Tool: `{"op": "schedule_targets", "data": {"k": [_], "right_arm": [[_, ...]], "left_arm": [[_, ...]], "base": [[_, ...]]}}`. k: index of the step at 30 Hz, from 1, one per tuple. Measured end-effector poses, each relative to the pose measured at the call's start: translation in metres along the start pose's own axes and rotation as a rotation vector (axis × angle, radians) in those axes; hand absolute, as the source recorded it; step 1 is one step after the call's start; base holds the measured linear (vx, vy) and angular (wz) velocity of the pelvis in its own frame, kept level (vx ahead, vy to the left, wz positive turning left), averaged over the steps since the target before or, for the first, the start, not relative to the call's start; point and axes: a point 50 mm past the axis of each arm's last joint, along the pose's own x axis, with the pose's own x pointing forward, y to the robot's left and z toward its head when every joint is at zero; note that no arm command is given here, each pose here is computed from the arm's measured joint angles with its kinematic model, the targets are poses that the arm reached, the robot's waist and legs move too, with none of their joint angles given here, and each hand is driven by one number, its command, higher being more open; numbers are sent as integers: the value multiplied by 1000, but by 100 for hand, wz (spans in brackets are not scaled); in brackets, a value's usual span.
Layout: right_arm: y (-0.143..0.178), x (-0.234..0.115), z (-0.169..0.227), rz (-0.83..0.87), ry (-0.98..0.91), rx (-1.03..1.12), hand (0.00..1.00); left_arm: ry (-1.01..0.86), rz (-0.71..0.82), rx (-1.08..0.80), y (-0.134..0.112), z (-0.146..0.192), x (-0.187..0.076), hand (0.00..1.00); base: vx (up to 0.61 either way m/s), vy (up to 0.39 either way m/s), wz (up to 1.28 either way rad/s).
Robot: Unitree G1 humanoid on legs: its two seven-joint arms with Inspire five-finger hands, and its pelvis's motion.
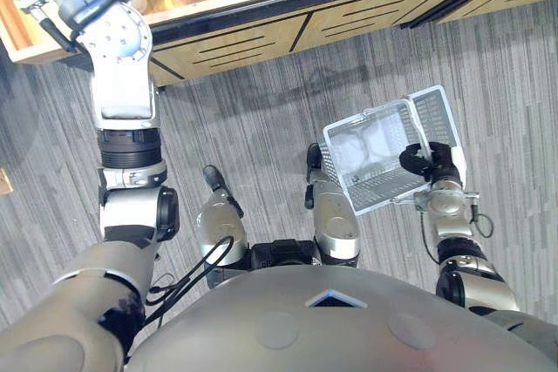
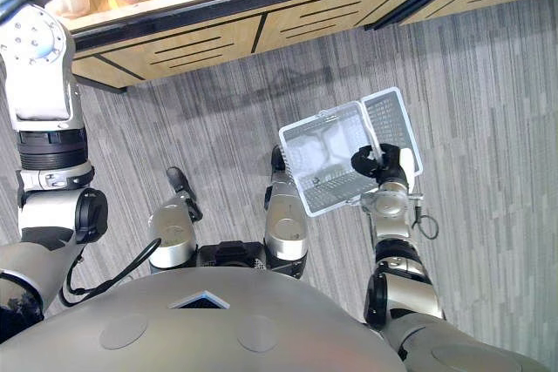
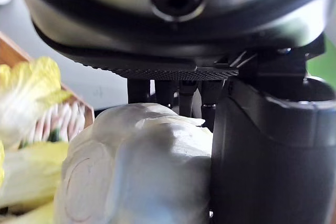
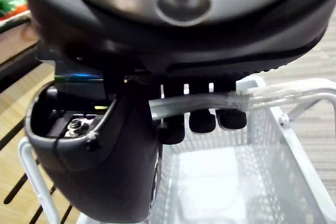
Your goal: Pick vegetable in the basket
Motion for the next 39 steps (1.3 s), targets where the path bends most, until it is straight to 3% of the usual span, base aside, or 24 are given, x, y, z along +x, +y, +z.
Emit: {"op": "schedule_targets", "data": {"k": [7,15,20,27,32,39], "right_arm": [[-43,16,34,-48,-148,-179,0],[-61,19,69,-20,-312,-335,0],[-73,19,82,-2,-364,-431,0],[-61,14,109,73,-492,-483,0],[-48,4,129,128,-608,-529,0],[-43,-9,153,127,-722,-496,0]], "left_arm": [[-32,-219,47,-5,-8,-24,0],[-11,-385,73,-6,-20,-45,0],[-36,-526,-11,-19,-13,-58,0],[-101,-801,-174,-43,13,-96,0],[-193,-1019,-386,-64,53,-130,0],[-278,-1184,-614,-81,93,-159,0]], "base": [[15,18,-45],[-13,55,-45],[-45,30,-31],[-34,5,-48],[1,7,-62],[0,-2,-39]]}}
